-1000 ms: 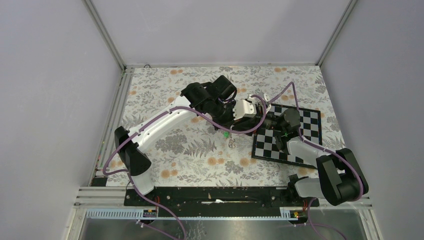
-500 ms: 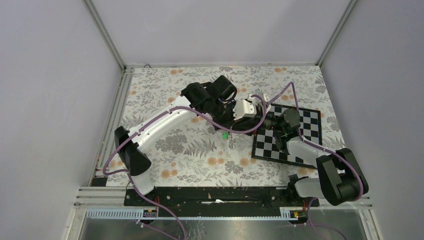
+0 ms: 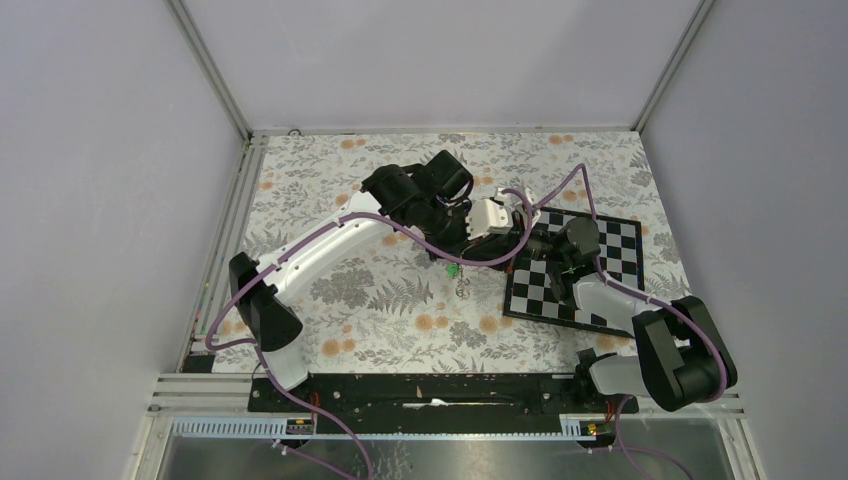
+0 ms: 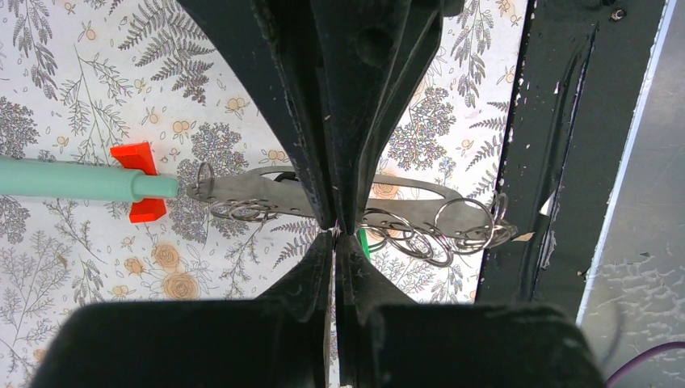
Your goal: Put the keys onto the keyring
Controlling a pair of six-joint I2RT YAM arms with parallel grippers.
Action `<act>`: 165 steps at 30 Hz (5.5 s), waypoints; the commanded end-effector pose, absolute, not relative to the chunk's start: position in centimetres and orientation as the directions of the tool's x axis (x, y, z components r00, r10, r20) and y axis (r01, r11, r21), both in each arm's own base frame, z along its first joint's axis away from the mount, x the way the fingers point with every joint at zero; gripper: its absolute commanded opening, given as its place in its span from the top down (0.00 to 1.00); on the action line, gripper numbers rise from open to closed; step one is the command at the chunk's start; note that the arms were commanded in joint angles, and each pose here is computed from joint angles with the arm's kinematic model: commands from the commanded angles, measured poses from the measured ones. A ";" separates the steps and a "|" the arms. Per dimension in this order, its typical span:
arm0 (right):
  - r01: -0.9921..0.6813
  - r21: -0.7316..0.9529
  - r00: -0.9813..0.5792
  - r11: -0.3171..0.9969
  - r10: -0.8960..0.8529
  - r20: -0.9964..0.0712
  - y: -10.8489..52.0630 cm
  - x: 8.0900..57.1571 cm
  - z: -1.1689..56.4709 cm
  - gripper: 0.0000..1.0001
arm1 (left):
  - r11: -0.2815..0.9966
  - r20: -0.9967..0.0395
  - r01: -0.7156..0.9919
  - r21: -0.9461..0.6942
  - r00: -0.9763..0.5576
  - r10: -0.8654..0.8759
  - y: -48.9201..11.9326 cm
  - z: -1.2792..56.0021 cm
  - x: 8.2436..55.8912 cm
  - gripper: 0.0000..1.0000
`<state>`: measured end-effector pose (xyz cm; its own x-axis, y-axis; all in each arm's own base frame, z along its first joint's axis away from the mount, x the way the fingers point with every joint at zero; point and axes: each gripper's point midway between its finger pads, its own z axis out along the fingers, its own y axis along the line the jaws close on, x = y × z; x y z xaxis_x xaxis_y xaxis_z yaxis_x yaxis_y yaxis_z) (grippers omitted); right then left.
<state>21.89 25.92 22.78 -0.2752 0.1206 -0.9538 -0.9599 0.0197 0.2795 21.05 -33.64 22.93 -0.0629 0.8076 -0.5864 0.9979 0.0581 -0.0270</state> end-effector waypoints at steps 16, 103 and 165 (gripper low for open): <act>-0.993 0.119 -0.119 -0.010 0.150 -0.981 26.0 21.2 26.1 1.00 | 0.021 -0.674 0.999 -0.026 -0.033 0.738 -34.9 25.5 20.5 0.86; -0.999 0.023 -0.027 -0.026 0.166 -0.986 24.7 20.6 28.1 1.00 | -0.195 -0.927 0.979 -0.052 0.025 0.373 -34.2 27.9 20.8 0.51; -0.996 0.063 -0.055 0.064 0.117 -0.992 24.4 22.8 25.7 0.48 | 0.060 -0.643 0.991 0.120 0.032 0.765 -33.0 25.8 23.3 1.00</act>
<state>22.10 24.47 24.72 -0.1109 0.0997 -0.9888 -0.9926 0.0377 0.1151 22.65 -33.11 24.84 0.0357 0.7297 -0.6828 0.9978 0.0126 0.0656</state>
